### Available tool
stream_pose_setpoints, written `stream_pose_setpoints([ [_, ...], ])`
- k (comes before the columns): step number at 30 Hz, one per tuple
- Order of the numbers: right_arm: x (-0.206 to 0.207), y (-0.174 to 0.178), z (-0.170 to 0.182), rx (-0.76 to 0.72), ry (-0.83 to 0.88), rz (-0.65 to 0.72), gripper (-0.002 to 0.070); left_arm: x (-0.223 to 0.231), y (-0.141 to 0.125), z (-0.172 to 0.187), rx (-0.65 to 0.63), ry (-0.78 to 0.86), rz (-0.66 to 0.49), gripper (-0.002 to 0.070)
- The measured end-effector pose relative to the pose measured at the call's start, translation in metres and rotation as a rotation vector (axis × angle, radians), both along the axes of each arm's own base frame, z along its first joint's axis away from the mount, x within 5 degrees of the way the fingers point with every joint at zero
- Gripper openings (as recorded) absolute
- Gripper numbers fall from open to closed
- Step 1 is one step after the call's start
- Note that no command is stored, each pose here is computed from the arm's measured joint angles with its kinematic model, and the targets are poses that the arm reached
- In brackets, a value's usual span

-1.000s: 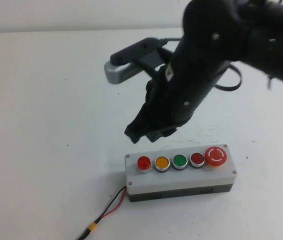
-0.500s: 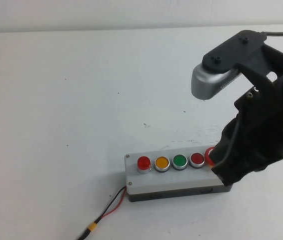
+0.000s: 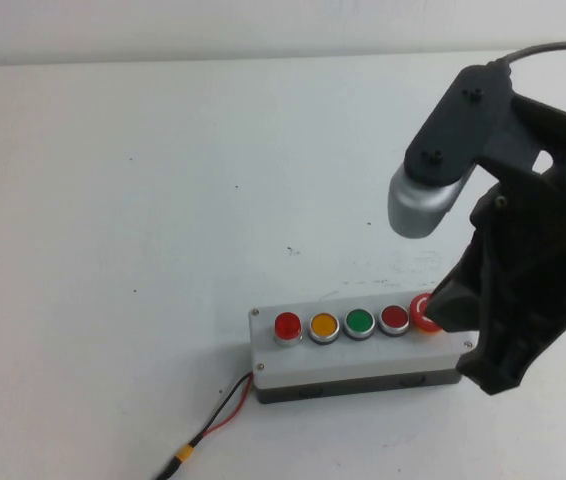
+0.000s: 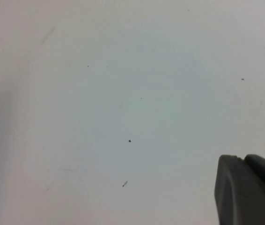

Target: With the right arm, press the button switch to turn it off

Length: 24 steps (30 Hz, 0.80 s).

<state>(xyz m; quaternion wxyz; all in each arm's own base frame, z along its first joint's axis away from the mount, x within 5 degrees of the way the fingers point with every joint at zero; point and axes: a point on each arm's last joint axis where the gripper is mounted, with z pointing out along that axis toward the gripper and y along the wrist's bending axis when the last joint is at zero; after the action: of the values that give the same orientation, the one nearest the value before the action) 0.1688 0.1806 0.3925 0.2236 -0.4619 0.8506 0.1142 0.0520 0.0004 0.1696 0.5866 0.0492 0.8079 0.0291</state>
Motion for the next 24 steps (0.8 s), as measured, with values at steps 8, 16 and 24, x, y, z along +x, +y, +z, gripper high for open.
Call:
stream_pose_setpoints([
  [8,-0.011,-0.026,0.018,0.139,-0.267,-0.020,-0.0016,0.000,0.000,0.000,0.000,0.000,0.000,-0.0002],
  [16,-0.035,-0.098,-0.034,0.408,-0.473,-0.322,-0.0016,0.000,0.000,0.000,0.000,0.000,0.000,-0.0002],
  [24,-0.083,-0.151,-0.127,0.440,-0.585,-0.606,-0.0016,0.000,0.000,0.000,0.000,0.000,0.000,-0.0002],
])
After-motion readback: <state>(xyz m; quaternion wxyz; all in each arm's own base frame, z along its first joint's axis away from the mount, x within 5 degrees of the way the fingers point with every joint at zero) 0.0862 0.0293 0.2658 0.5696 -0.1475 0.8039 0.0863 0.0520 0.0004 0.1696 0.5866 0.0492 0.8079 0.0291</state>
